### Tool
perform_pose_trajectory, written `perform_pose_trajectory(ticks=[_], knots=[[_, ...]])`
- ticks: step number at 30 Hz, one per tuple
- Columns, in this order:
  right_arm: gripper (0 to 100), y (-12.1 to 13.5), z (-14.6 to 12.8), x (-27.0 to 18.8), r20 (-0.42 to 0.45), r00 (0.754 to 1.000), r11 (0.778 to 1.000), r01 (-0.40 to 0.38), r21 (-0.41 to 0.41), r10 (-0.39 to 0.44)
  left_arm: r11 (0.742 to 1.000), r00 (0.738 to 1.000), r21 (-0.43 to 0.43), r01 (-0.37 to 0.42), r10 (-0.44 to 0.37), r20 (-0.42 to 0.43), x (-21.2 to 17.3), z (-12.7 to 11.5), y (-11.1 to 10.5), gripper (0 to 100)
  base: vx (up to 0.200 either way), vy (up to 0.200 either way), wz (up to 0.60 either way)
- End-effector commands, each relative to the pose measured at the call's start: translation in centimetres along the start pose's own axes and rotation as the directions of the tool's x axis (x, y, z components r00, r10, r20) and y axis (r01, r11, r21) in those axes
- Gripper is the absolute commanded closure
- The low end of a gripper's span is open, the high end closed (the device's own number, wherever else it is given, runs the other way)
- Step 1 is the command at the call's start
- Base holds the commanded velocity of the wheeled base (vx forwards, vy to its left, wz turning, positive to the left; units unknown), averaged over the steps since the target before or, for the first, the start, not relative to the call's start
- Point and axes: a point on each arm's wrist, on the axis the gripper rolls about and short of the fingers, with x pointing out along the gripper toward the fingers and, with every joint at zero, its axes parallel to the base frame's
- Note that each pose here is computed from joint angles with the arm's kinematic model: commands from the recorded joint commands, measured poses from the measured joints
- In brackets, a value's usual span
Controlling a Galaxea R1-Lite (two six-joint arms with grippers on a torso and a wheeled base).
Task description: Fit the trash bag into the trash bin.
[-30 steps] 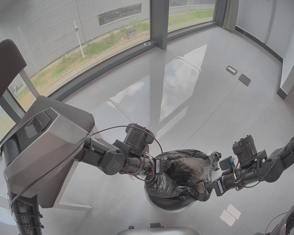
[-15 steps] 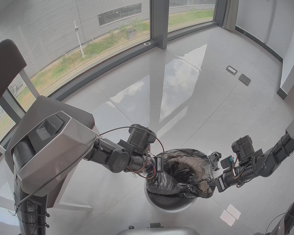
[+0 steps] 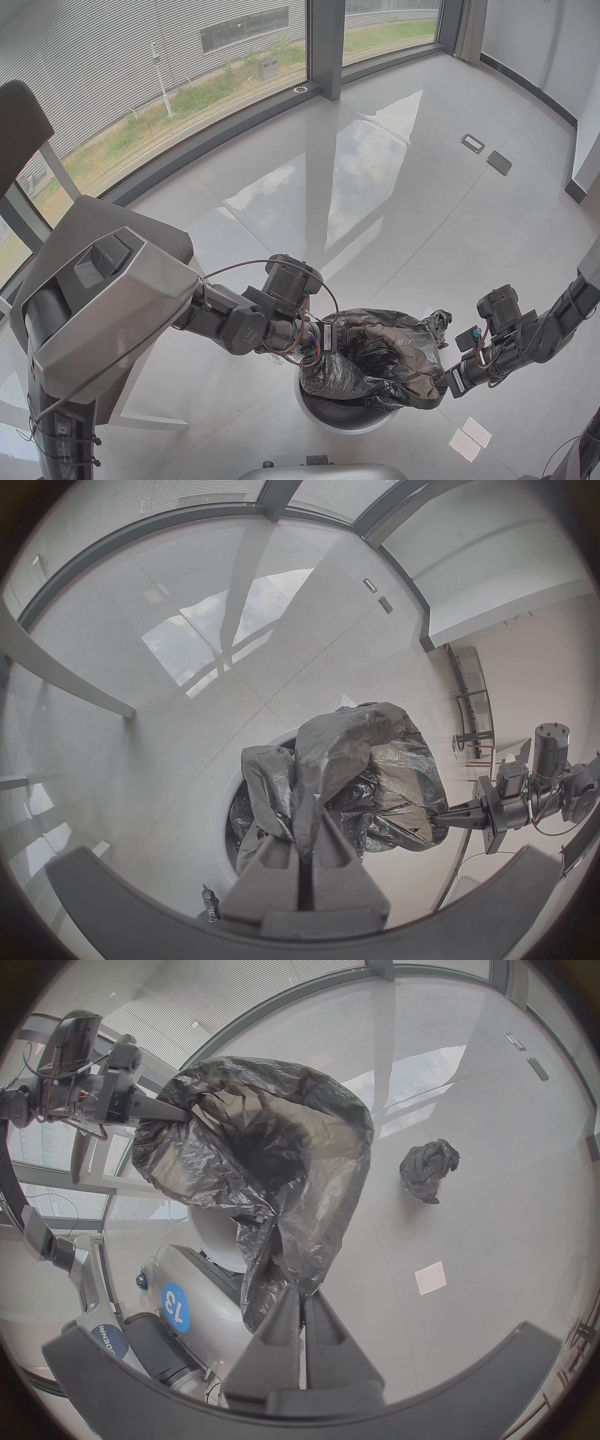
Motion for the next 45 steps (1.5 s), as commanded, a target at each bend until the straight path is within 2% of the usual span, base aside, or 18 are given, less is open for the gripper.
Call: perform_pose_trajectory(ticks=[1, 6, 10, 15, 16, 27, 34, 45], knots=[[100, -0.5, 0.1, -0.1, 0.009, 1.0, 1.0, 0.011, 0.012, -0.011, 1.0, 1.0, 0.006, 0.008, -0.009, 0.012, -0.2, 0.2, -0.4, 100, 0.0, 0.0, 0.0], [100, -1.1, -0.2, -0.9, 0.015, 1.0, 0.999, 0.027, 0.017, -0.027, 1.0, 1.0, 0.016, 0.017, -0.017, 0.009, 0.2, 0.1, -1.0, 100, 0.0, 0.0, 0.0], [100, -1.4, -1.2, -1.0, -0.006, 1.0, 0.999, 0.031, -0.016, -0.031, 1.0, 1.0, 0.018, 0.015, -0.015, 0.011, 0.1, -0.1, -1.4, 100, 0.0, 0.0, 0.0], [100, -1.3, -0.6, -1.5, 0.041, 0.999, 0.997, 0.037, -0.064, -0.034, 1.0, 1.0, 0.021, 0.013, -0.014, 0.02, -0.1, -0.1, -1.7, 100, 0.0, 0.0, 0.0], [0, -1.4, -0.5, -1.4, 0.046, 0.998, 0.997, 0.038, -0.068, -0.035, 1.0, 1.0, 0.021, 0.011, -0.012, 0.019, -0.1, -0.1, -1.7, 100, 0.0, 0.0, 0.0], [0, -1.3, -0.2, -1.7, 0.063, 0.997, 0.996, 0.046, -0.07, -0.042, 1.0, 1.0, 0.01, -0.02, 0.02, 0.01, -0.1, -0.4, -0.8, 100, 0.0, 0.0, 0.0], [0, 0.7, 0.9, -2.6, 0.116, 0.993, 0.989, 0.026, -0.142, -0.009, 0.998, 0.998, -0.001, -0.069, 0.069, 0.002, -0.3, -0.1, 1.0, 100, 0.0, 0.0, 0.0], [0, 3.1, 1.7, -2.0, 0.119, 0.992, 0.976, -0.016, -0.216, 0.042, 0.994, 0.994, -0.015, -0.109, 0.109, 0.004, -0.6, 0.4, 2.7, 100, 0.0, 0.0, 0.0]])
